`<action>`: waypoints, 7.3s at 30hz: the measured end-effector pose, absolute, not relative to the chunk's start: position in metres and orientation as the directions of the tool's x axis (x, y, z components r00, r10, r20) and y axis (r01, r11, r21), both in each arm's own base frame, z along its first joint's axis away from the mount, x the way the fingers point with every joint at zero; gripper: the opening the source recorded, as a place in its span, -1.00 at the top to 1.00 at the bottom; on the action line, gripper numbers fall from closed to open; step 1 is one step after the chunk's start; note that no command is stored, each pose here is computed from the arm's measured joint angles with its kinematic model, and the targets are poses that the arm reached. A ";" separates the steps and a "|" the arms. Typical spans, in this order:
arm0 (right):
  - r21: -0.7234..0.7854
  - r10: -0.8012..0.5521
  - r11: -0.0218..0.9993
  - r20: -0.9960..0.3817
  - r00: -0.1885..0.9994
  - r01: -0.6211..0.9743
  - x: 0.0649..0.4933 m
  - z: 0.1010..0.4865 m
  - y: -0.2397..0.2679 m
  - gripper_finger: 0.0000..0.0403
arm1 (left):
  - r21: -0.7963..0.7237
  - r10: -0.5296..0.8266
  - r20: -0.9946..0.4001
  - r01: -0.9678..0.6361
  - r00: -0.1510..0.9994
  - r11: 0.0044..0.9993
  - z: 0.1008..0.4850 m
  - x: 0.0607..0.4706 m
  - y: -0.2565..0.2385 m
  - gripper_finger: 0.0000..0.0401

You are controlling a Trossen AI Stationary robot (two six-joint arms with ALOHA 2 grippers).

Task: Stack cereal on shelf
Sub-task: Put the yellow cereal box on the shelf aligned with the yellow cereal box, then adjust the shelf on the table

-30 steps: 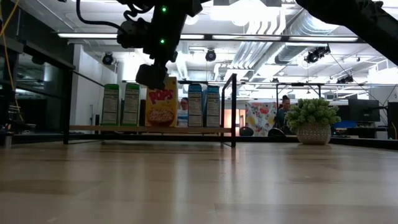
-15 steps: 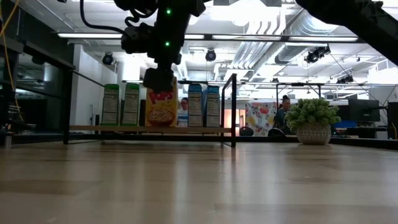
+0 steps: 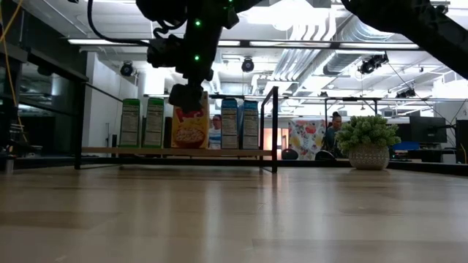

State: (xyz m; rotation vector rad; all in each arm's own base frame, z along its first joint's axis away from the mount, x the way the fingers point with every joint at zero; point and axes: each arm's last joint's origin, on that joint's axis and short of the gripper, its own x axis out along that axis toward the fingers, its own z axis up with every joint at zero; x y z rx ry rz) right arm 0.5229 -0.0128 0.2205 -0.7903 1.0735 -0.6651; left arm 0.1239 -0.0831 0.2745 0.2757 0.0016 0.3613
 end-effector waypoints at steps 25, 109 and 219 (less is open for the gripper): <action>-0.763 -0.691 0.646 -0.566 0.450 0.032 0.504 0.269 0.013 -0.40 | 0.267 0.352 0.047 -0.351 0.935 0.898 0.274 0.124 -0.083 0.99; -0.686 -0.706 0.693 -0.581 0.406 0.221 0.509 0.262 -0.097 -0.40 | 0.268 0.349 0.046 -0.348 0.936 0.898 0.274 0.124 -0.083 0.99; -0.030 -0.366 0.920 -0.428 0.826 0.391 0.248 0.212 -0.068 -0.40 | 0.223 0.298 0.066 -0.306 0.952 0.926 0.275 0.135 -0.073 0.99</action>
